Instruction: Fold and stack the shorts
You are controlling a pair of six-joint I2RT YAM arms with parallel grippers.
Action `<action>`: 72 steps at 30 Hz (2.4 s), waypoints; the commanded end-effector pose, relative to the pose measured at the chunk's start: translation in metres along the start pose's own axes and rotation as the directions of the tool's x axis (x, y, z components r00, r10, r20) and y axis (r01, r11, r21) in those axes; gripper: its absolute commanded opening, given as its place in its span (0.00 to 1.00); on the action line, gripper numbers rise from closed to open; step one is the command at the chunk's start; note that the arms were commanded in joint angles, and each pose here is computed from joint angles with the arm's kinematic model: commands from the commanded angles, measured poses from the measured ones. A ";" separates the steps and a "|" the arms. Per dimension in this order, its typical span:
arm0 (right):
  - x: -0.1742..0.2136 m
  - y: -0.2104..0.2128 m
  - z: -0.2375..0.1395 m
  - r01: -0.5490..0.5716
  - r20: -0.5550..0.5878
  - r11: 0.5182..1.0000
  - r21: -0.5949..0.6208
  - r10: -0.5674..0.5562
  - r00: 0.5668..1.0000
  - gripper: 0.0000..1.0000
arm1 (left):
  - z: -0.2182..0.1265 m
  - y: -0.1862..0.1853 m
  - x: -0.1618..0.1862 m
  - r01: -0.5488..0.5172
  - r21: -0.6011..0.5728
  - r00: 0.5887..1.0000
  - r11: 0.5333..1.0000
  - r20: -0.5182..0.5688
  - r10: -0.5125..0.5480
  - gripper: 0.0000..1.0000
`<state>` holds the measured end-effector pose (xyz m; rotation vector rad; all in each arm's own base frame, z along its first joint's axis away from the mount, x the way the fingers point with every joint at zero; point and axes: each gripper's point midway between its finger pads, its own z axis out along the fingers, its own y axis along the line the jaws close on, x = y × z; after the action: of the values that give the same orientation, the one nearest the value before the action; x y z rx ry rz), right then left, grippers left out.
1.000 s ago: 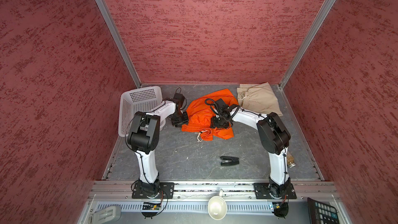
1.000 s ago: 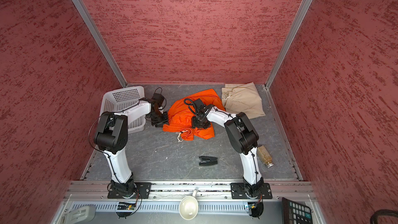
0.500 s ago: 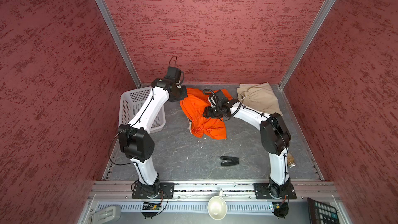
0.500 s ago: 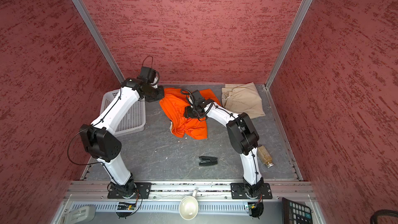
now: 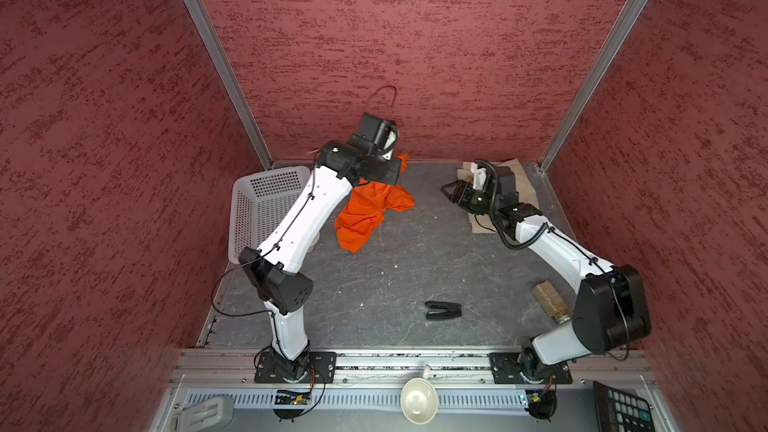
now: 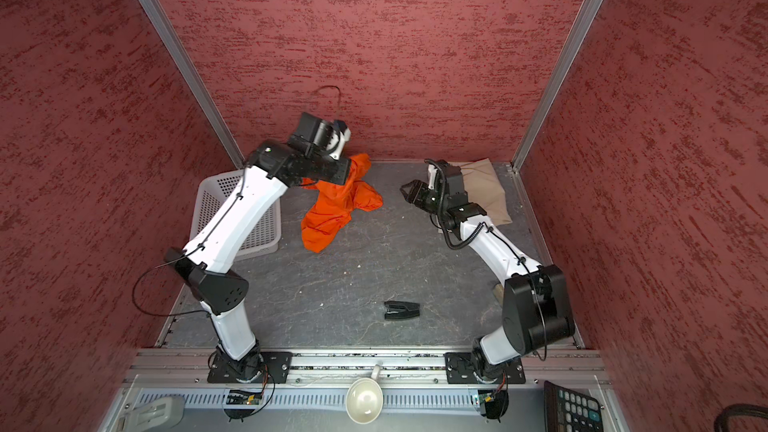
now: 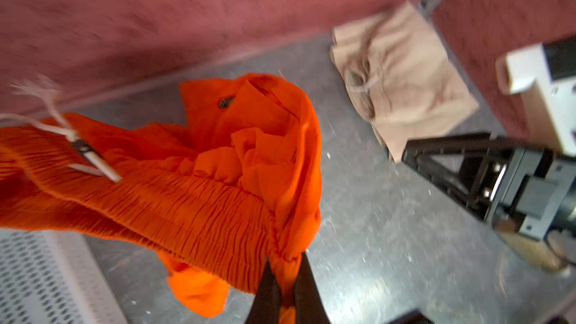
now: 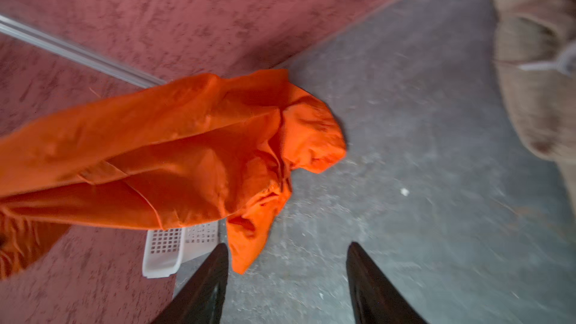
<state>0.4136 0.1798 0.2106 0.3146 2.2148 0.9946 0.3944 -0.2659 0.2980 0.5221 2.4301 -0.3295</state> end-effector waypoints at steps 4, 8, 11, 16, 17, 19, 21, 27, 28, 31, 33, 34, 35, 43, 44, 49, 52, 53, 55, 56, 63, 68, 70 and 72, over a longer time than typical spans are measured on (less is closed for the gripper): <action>0.046 -0.025 -0.017 -0.123 -0.115 0.991 0.057 0.129 0.985 0.62 | 0.061 -0.080 0.074 -0.026 0.235 0.964 0.972 -0.250 0.086 0.51; 0.076 -0.041 -0.013 -0.211 -0.215 0.972 0.100 0.229 0.949 0.62 | 0.053 -0.064 0.060 0.053 0.232 0.978 0.971 -0.209 -0.003 0.65; 0.089 -0.051 -0.009 -0.287 -0.245 0.947 0.142 0.314 0.917 0.63 | 0.053 -0.022 0.051 0.231 0.189 0.962 0.954 -0.193 -0.195 0.67; 0.106 -0.057 0.015 -0.352 -0.320 0.925 0.144 0.380 0.868 0.62 | 0.062 0.057 0.062 0.552 0.125 0.831 0.824 -0.159 -0.533 0.68; 0.110 -0.059 0.021 -0.344 -0.335 0.929 0.139 0.371 0.866 0.62 | 0.064 0.069 0.067 0.590 0.112 0.806 0.800 -0.146 -0.574 0.68; 0.117 -0.063 0.031 -0.330 -0.352 0.934 0.135 0.356 0.865 0.61 | 0.067 0.090 0.075 0.650 0.094 0.759 0.754 -0.128 -0.638 0.68; 0.128 -0.068 0.042 -0.338 -0.383 0.933 0.127 0.361 0.851 0.60 | 0.070 0.104 0.082 0.685 0.075 0.727 0.724 -0.124 -0.675 0.68; 0.155 -0.069 0.063 -0.353 -0.465 0.923 0.156 0.384 0.798 0.55 | 0.079 0.128 0.103 0.736 -0.013 0.669 0.677 -0.132 -0.731 0.68; 0.156 -0.072 0.065 -0.349 -0.468 0.920 0.177 0.390 0.793 0.55 | 0.080 0.132 0.107 0.744 -0.035 0.659 0.668 -0.128 -0.741 0.68; 0.160 -0.085 0.067 -0.340 -0.458 0.908 0.246 0.418 0.784 0.51 | 0.084 0.144 0.114 0.752 -0.094 0.644 0.653 -0.107 -0.757 0.70; 0.162 -0.092 0.070 -0.335 -0.454 0.900 0.281 0.432 0.779 0.47 | 0.088 0.150 0.119 0.756 -0.125 0.635 0.643 -0.101 -0.766 0.72; 0.162 -0.096 0.071 -0.331 -0.451 0.896 0.296 0.436 0.779 0.44 | 0.090 0.152 0.121 0.756 -0.135 0.632 0.640 -0.104 -0.768 0.72; 0.163 -0.098 0.073 -0.325 -0.449 0.894 0.308 0.438 0.779 0.39 | 0.092 0.155 0.122 0.758 -0.143 0.628 0.637 -0.105 -0.771 0.72; 0.135 -0.089 0.077 -0.314 -0.402 0.905 0.288 0.412 0.818 0.04 | 0.092 0.158 0.115 0.730 -0.162 0.657 0.664 -0.100 -0.747 0.72; 0.128 -0.082 0.075 -0.325 -0.394 0.908 0.262 0.409 0.823 0.03 | 0.091 0.154 0.110 0.715 -0.143 0.678 0.684 -0.098 -0.729 0.72; 0.087 -0.033 0.066 -0.361 -0.370 0.926 0.115 0.377 0.849 0.00 | 0.088 0.102 0.073 0.504 0.060 0.862 0.862 -0.093 -0.498 0.71; 0.073 -0.008 0.060 -0.383 -0.374 0.922 0.059 0.376 0.848 0.01 | 0.083 0.060 0.054 0.289 0.200 0.957 0.936 -0.019 -0.291 0.69; 0.069 -0.001 0.057 -0.399 -0.379 0.916 0.043 0.384 0.842 0.01 | 0.081 0.045 0.049 0.194 0.246 0.978 0.950 0.023 -0.206 0.68; 0.066 0.009 0.054 -0.426 -0.389 0.905 0.019 0.399 0.830 0.02 | 0.075 0.017 0.045 0.009 0.310 0.993 0.951 0.111 -0.045 0.67; 0.064 0.014 0.052 -0.437 -0.392 0.899 0.008 0.405 0.826 0.02 | 0.072 0.004 0.045 -0.093 0.341 0.985 0.935 0.167 0.038 0.67; 0.059 0.029 0.040 -0.478 -0.409 0.878 -0.016 0.431 0.805 0.03 | 0.083 -0.040 0.066 -0.528 0.306 0.827 0.793 0.396 0.398 0.68; 0.056 0.035 0.034 -0.491 -0.416 0.871 -0.031 0.435 0.798 0.04 | 0.110 -0.038 0.074 -0.597 0.249 0.782 0.763 0.391 0.485 0.68; 0.055 0.038 0.032 -0.494 -0.422 0.869 -0.035 0.435 0.795 0.04 | 0.120 -0.035 0.075 -0.612 0.231 0.771 0.756 0.386 0.506 0.68; 0.055 0.039 0.030 -0.498 -0.425 0.866 -0.035 0.439 0.792 0.04 | 0.128 -0.033 0.076 -0.622 0.223 0.764 0.750 0.380 0.521 0.66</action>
<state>0.3910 0.2488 0.1696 0.6948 2.5247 1.5491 0.3817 -0.3137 0.1572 1.1892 1.8932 -0.5830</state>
